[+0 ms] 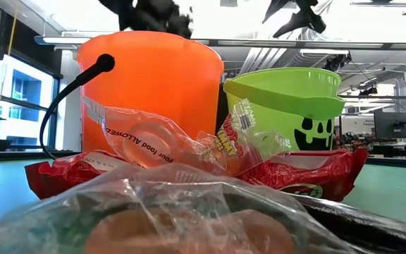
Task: Sort candy by brand, put in halloween buckets
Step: Put the green gummy into the green bucket
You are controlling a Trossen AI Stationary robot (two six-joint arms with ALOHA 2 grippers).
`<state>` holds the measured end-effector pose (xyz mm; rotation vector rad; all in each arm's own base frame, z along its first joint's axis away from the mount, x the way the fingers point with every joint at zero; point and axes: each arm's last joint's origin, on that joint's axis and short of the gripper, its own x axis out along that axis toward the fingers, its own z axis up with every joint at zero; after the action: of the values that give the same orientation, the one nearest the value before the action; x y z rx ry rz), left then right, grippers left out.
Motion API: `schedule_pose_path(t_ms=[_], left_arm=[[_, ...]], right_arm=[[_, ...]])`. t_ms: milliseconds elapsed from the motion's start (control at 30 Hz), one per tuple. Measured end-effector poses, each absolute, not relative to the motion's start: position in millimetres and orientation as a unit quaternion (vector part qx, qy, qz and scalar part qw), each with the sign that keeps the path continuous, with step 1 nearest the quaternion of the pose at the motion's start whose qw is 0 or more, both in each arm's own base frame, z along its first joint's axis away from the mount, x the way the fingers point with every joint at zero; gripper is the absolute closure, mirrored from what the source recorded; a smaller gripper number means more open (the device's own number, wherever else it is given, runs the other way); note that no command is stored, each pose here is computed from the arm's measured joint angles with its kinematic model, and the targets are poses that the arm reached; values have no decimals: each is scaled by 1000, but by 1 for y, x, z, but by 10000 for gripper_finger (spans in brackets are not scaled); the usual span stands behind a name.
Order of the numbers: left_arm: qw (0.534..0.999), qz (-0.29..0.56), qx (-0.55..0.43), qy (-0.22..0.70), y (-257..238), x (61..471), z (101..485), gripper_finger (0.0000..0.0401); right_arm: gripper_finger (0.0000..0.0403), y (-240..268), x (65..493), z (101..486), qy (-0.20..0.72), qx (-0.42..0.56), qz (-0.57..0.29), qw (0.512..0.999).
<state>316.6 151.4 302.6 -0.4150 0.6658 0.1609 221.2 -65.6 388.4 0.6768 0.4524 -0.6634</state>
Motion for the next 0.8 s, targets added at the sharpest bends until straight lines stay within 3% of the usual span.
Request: schedule_pose_path(t_ms=[200, 433, 633, 800], left_arm=[[943, -102, -127, 290, 66, 363, 300, 400], [938, -237, -65, 243, 16, 405, 265, 400], [940, -222, -57, 253, -14, 430, 237, 387], [945, -162, -36, 280, -23, 440, 230, 329]], right_arm=[[190, -66, 221, 388, 222, 311, -314, 869], [190, -65, 221, 388, 235, 281, -305, 879], [190, -64, 221, 388, 249, 260, -280, 890], [190, -61, 220, 389, 257, 261, -243, 898]])
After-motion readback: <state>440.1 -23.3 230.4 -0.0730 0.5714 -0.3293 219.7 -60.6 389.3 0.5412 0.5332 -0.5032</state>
